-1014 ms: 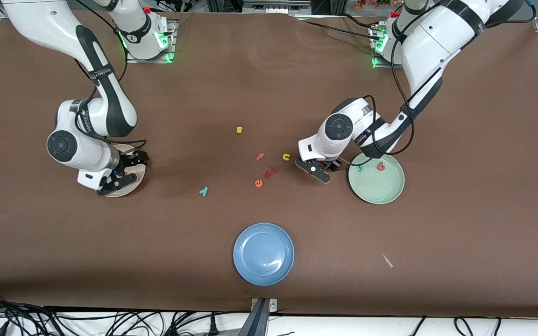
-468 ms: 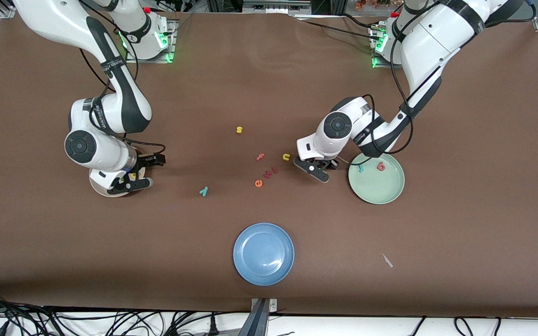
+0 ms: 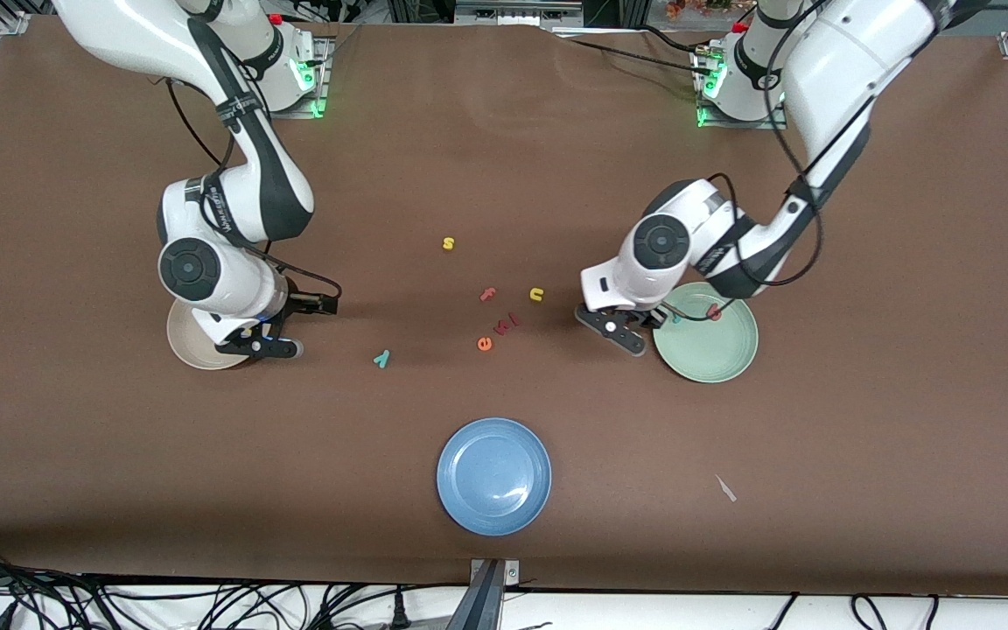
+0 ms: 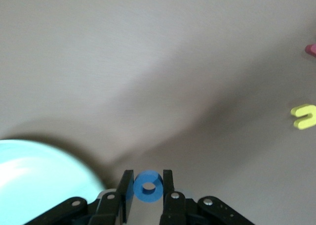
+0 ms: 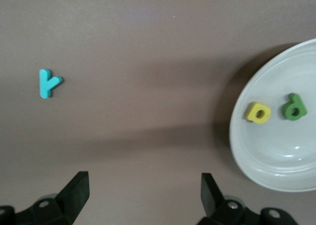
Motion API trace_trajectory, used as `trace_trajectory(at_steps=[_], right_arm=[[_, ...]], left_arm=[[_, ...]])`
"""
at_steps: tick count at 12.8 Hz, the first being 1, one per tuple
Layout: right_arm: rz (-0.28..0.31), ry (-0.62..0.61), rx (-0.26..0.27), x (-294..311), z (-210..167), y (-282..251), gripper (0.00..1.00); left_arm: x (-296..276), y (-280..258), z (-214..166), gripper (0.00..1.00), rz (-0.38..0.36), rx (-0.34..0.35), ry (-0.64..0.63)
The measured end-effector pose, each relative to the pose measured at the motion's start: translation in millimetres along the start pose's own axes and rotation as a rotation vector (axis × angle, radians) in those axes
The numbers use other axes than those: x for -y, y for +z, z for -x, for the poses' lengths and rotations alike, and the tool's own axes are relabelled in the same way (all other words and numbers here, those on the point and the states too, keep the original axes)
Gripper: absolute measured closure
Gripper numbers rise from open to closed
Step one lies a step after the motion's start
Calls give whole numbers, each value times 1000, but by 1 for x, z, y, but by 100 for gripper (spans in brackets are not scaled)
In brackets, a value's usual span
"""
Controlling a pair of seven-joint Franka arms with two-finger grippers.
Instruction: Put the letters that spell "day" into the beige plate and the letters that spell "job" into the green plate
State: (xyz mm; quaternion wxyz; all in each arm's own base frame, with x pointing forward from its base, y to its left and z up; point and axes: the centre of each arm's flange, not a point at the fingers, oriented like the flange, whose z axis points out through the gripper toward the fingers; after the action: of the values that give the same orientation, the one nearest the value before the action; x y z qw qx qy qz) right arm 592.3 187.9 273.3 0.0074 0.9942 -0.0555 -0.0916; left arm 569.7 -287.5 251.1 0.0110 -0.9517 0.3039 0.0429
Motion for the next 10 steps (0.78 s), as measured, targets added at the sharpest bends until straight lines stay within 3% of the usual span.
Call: trace_trajectory(at_steps=[5,10], right_arm=[[-75,154,1,34,-10,8,0],[-83,246,-30,77,-9,41,0]], left_arm=[[113,-5,31,75,19,16,243],[119,45,35,75,95,34,306]])
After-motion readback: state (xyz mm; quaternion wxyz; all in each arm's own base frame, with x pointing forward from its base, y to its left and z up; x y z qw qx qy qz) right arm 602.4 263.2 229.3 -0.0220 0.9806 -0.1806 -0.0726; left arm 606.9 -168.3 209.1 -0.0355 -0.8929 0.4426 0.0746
